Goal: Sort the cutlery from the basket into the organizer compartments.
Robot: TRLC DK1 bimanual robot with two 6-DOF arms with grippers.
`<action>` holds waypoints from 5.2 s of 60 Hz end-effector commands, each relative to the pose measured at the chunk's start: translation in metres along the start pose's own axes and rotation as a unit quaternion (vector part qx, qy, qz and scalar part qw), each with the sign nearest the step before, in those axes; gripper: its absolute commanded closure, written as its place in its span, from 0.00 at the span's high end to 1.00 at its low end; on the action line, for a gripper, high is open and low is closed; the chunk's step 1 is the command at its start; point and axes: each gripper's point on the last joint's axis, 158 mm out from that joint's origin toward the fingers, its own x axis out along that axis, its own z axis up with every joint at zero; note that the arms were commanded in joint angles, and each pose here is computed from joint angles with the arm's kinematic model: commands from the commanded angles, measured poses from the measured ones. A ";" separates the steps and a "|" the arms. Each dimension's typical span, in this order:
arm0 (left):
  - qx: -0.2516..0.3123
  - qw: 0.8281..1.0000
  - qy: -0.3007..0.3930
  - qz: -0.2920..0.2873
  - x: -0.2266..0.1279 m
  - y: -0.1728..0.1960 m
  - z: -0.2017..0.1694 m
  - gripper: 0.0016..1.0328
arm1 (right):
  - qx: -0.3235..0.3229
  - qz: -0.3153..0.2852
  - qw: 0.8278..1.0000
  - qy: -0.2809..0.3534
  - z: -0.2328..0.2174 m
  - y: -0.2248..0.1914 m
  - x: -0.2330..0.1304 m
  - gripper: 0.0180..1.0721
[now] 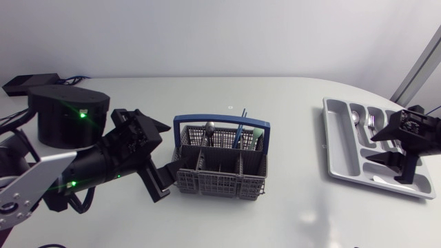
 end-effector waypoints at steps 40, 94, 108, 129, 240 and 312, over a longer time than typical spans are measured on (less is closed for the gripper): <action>-0.041 0.998 0.042 0.023 0.012 0.011 -0.046 0.85 | 0.083 0.072 0.983 -0.146 0.170 0.069 0.028 0.65; -0.102 0.969 0.223 0.034 0.029 0.004 -0.034 0.66 | 0.043 0.080 0.976 -0.198 0.196 0.127 -0.040 0.70; -0.150 0.958 0.240 0.052 0.015 0.039 -0.078 0.66 | 0.038 0.121 0.971 -0.202 0.215 0.163 -0.050 0.69; -0.134 0.952 0.275 0.021 0.041 0.013 -0.122 0.67 | 0.046 0.134 0.972 -0.187 0.257 0.188 -0.025 0.69; -0.144 0.974 0.169 0.033 0.030 0.028 -0.117 0.74 | 0.267 0.093 0.935 -0.212 0.328 0.214 0.068 0.70; -0.157 0.980 0.085 -0.083 0.034 -0.005 -0.092 0.95 | 0.279 0.090 0.936 -0.196 0.320 0.217 0.086 0.15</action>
